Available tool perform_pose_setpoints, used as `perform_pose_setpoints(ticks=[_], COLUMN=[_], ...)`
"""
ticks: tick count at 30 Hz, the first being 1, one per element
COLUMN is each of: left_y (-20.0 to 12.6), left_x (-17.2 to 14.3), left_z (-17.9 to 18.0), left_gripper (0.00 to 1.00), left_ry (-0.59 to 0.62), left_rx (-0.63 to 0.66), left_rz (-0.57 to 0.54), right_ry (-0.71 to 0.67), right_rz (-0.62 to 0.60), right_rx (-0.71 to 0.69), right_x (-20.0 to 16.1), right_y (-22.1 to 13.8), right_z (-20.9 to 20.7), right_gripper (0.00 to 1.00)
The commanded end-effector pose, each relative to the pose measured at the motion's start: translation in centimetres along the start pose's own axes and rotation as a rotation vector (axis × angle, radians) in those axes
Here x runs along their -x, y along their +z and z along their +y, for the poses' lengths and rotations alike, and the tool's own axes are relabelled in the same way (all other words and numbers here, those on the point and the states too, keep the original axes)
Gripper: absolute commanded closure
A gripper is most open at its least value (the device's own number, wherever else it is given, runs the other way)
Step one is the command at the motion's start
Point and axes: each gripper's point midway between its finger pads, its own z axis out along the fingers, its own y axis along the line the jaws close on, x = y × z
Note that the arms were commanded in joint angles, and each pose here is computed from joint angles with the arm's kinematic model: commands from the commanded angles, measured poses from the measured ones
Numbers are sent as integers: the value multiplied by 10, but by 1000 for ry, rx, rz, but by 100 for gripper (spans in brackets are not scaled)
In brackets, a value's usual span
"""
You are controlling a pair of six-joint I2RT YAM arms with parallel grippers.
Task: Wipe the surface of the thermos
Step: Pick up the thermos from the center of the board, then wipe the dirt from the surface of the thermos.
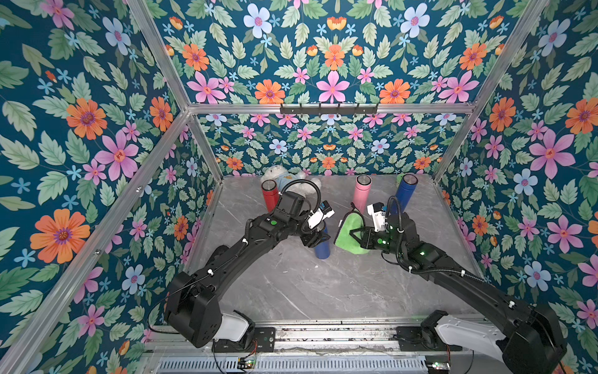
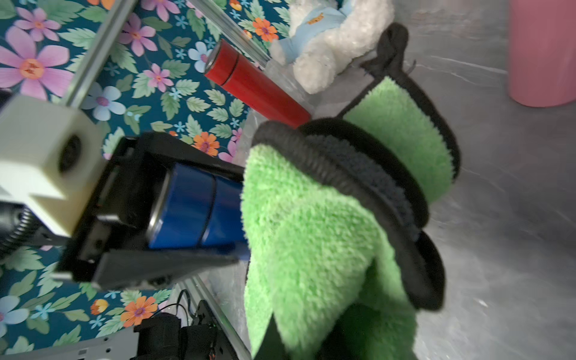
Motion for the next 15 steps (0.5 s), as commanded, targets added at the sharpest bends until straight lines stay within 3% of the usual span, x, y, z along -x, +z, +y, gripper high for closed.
perform_pose_setpoints(ticks=[1, 15], left_y=[5, 22], left_x=[0, -5], left_z=[-7, -17], left_gripper=[100, 100], left_ry=[75, 104], left_rx=[-21, -66], left_rz=[1, 4], right_ry=[-11, 22], right_rz=[-48, -26], right_rx=[190, 339], right_x=[20, 1], right_y=[8, 34], right_z=[37, 46], right_gripper=[100, 100])
